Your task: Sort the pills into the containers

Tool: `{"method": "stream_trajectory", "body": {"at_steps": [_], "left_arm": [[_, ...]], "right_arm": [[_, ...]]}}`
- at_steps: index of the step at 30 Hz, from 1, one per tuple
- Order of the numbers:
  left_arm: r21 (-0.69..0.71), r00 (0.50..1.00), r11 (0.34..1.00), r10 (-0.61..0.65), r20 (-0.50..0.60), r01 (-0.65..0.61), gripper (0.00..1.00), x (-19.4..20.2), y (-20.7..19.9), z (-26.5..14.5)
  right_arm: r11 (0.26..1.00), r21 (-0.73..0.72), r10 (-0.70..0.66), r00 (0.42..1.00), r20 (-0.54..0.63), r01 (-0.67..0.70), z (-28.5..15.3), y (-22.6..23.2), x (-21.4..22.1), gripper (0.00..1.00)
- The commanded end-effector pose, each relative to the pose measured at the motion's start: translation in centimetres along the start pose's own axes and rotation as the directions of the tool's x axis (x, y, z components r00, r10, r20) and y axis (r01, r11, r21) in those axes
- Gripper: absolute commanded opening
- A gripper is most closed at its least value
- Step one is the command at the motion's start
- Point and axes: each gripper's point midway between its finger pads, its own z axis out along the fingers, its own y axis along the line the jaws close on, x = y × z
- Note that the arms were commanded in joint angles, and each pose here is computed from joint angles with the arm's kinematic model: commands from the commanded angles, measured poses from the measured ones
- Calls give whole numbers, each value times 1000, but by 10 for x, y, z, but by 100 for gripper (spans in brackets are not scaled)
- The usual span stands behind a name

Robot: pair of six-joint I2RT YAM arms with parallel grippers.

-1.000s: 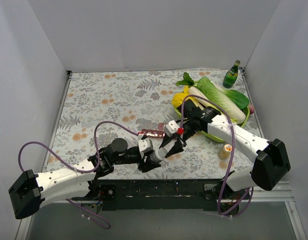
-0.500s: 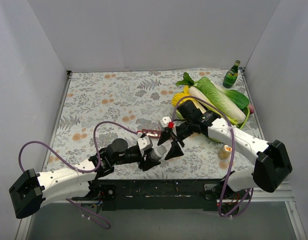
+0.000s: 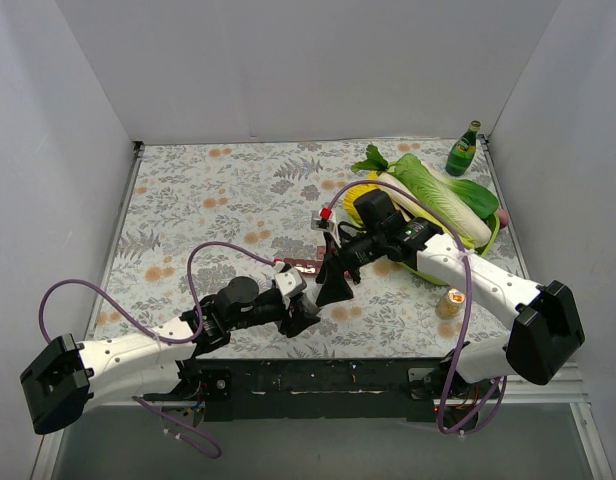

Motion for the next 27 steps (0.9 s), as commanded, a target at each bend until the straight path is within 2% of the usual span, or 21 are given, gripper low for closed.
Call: {"method": "stream_trajectory", "body": {"at_steps": [1,5,12,18,21,22,25,27], "left_arm": [[-29,998,999,14,58,-12,0,-23,5,2],[-37,998,999,20,62,-18,0,-24,6,2],[-43,997,999,25,67,-22,0,-24,7,1],[-57,997,998,30,71,-26,0,-25,9,-1],[-65,996,997,39,75,-34,0,-27,10,-2],[-66,996,997,42,78,-37,0,-28,11,-3],[-60,996,997,52,72,-48,0,-26,10,-4],[-27,996,998,61,64,-60,0,-22,4,-6]], "right_arm": [[997,21,74,997,37,-75,1,-3,-10,78],[995,36,94,995,24,-94,3,-8,-7,71],[992,60,114,993,4,-114,5,-15,0,71],[992,49,114,993,-12,-113,6,-15,2,59],[994,28,104,995,-15,-103,6,-11,2,45],[995,8,96,995,-15,-96,5,-7,1,37],[997,-67,24,1000,-8,-25,4,5,-2,22],[990,-126,-63,998,1,63,3,16,-6,18]]}}
